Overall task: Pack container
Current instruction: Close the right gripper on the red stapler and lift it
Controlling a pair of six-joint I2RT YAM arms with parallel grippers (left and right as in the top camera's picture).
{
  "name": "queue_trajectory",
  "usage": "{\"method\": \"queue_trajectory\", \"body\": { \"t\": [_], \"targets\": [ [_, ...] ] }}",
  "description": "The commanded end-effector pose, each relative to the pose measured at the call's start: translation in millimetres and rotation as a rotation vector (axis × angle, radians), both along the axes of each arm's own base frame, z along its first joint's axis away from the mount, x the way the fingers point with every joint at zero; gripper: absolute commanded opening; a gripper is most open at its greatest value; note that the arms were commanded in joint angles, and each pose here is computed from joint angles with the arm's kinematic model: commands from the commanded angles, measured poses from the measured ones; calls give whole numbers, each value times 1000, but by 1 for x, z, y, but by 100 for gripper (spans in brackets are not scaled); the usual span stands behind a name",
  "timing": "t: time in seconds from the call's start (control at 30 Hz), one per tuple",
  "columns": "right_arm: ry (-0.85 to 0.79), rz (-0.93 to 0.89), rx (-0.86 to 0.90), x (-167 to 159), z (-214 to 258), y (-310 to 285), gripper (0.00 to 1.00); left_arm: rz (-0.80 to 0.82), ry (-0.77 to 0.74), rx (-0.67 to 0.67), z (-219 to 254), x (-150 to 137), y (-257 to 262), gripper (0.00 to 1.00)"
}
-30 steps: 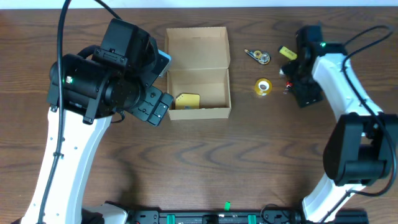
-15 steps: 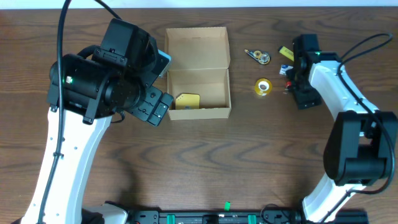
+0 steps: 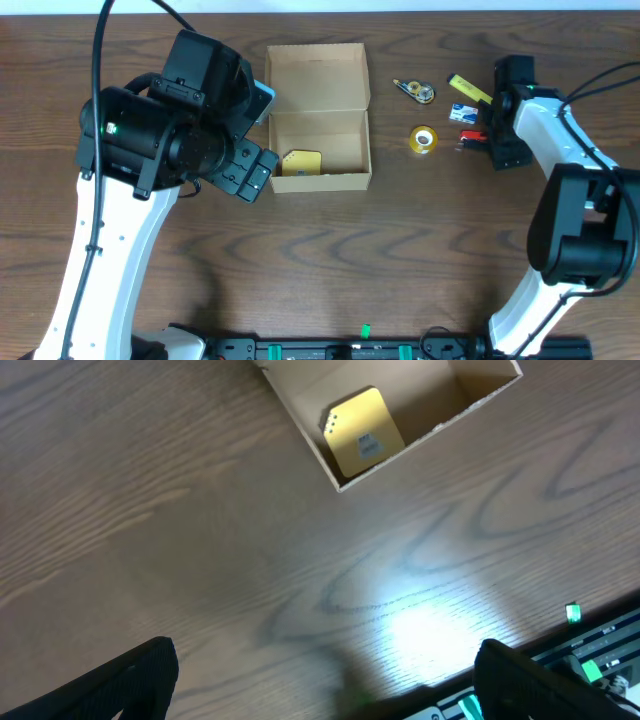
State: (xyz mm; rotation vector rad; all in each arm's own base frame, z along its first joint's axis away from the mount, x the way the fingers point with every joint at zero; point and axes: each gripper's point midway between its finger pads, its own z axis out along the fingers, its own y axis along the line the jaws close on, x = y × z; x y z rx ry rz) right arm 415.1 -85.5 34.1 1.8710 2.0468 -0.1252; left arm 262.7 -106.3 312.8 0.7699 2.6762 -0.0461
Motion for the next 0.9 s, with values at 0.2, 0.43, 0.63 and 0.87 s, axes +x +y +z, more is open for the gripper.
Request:
{"method": "queue_trajectory", "body": {
  "t": [0.2,0.43,0.63,0.87],
  "targets": [
    [2,2,8,4,-15,-4,77,-5,-20,-5,7,-2,1,95],
    [-21,3,55,13,-28,3,76,-5,-20,-5,7,-2,1,95],
    [-22,-3,60,13,-28,4,75,-5,-20,-5,7,-2,1,95],
    [-11,-13,68,11,-34,2,72,-5,-20,-5,7,-2,1,95]
  ]
}}
